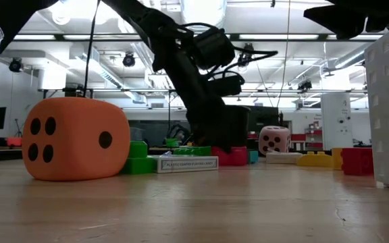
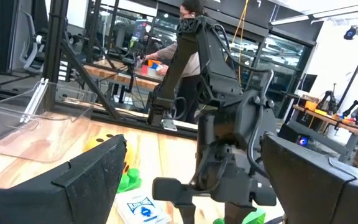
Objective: Pick & Place Toys
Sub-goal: Put the top red game piece into the white bin
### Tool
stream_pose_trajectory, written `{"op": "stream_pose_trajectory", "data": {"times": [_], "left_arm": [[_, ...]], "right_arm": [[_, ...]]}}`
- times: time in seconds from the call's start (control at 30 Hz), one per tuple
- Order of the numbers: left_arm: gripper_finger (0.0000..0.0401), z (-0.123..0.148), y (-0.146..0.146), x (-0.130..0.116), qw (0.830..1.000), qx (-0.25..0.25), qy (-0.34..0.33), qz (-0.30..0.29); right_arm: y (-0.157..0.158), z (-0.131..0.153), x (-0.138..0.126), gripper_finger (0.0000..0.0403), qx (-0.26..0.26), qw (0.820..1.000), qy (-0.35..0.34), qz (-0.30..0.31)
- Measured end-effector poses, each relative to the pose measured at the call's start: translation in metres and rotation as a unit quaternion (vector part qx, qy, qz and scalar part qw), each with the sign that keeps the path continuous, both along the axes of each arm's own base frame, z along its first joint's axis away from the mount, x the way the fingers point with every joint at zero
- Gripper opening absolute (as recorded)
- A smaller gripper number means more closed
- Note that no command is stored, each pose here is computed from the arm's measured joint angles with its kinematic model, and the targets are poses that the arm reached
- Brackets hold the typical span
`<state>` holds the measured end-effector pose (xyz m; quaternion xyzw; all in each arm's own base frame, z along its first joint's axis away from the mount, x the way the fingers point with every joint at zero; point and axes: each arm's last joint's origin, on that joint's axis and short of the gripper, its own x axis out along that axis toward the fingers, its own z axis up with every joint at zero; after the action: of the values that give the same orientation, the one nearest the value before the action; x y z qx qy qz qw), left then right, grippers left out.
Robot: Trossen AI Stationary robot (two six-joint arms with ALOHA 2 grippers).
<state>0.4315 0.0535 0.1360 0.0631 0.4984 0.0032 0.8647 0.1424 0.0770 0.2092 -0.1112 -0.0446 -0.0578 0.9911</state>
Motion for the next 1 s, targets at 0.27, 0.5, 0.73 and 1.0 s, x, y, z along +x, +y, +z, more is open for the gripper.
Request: {"op": "stream_pose_trajectory", "data": {"times": [0.27,0.5,0.73,1.0], "left_arm": [[0.0271,0.003,-0.006,-0.003,1.000,-0.002,0.018,-0.022],[0.0268,-0.001,-0.010,-0.004,0.999,-0.013,0.031,-0.029],[0.0197,-0.001,-0.017,-0.004,0.999,-0.011,0.034,-0.038],[0.0061,-0.001,-0.019,-0.004,0.999,-0.014,0.034,-0.039]], "right_arm": [[0.000,0.000,0.000,0.0362,-0.002,1.000,0.002,0.000],[0.000,-0.001,0.000,0.0362,0.000,1.000,0.003,0.000],[0.000,-0.001,0.000,0.0362,0.000,1.000,0.003,0.000],[0.000,-0.001,0.000,0.0362,0.002,1.000,0.005,0.001]]}}
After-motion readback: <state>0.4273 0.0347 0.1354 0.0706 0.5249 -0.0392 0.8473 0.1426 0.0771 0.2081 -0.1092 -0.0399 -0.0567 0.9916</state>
